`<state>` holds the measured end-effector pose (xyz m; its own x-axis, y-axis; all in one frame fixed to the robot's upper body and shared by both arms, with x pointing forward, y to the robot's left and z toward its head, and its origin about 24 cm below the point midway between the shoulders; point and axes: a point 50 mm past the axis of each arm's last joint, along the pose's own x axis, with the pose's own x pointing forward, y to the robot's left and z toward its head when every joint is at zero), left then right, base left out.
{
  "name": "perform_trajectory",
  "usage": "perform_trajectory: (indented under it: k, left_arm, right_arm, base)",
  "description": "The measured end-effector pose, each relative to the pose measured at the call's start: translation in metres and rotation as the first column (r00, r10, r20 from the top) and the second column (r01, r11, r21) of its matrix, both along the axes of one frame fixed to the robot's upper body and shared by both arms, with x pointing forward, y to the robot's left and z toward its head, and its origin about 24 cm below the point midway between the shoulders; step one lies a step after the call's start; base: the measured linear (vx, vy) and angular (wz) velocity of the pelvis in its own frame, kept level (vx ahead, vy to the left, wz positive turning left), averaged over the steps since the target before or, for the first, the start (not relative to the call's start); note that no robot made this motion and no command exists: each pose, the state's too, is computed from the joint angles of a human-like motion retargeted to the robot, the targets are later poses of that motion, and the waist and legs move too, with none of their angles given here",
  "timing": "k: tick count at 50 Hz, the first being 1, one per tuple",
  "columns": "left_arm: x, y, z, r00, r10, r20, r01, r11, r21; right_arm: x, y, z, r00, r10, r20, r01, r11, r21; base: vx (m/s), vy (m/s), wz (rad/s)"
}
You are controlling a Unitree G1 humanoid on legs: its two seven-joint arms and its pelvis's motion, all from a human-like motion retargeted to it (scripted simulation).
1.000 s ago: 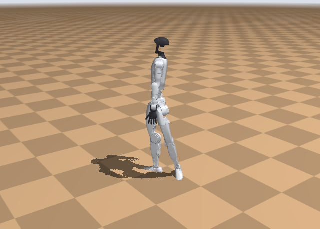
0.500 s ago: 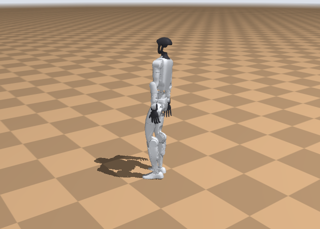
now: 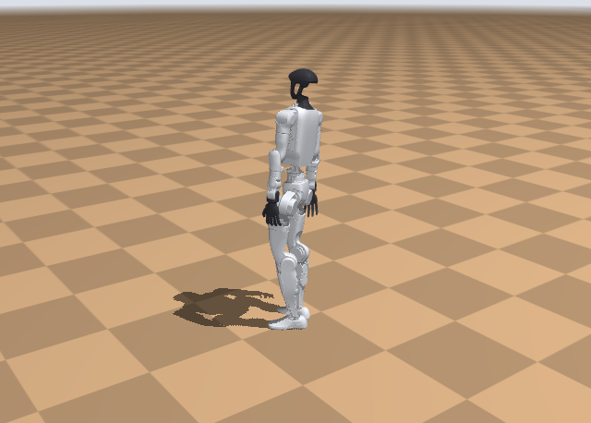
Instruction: In place motions
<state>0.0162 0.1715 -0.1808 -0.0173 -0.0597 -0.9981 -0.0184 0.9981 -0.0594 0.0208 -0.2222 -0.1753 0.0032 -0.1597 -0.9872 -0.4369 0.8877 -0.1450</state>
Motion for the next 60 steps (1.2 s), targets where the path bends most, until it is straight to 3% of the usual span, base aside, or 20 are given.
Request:
perform_trajectory:
  k: [10, 19, 30, 47, 60]
  left_arm:
    - [0.014, 0.006, 0.001, 0.998, -0.017, 0.052, 0.016, 1.000, 0.012]
    - [0.030, -0.006, 0.001, 0.993, -0.050, 0.110, 0.050, 0.999, -0.003]
    - [-0.016, 0.005, 0.000, 0.999, -0.020, -0.035, 0.021, 0.999, 0.029]
    - [-0.061, 0.017, 0.006, 0.979, 0.141, -0.147, -0.132, 0.989, 0.067]
    - [-0.038, 0.014, 0.002, 0.987, 0.145, -0.070, -0.141, 0.989, 0.050]
  right_arm:
    - [0.010, 0.004, 0.000, 0.992, 0.122, 0.024, -0.122, 0.993, -0.001]
    - [-0.012, -0.011, 0.002, 0.996, 0.072, -0.043, -0.075, 0.995, -0.070]
    - [-0.041, -0.015, 0.004, 0.994, -0.010, -0.110, -0.001, 0.995, -0.101]
    - [0.015, -0.012, 0.003, 0.993, -0.031, 0.111, 0.032, 0.999, -0.011]
    - [0.004, -0.002, 0.001, 0.997, 0.003, 0.071, -0.004, 1.000, 0.011]
  base:
    - [-0.05, -0.09, 0.34]
    - [-0.12, -0.05, 1.44]
    - [0.07, 0.06, 2.18]
    - [0.24, 0.13, 1.01]
    - [0.25, 0.16, 0.65]
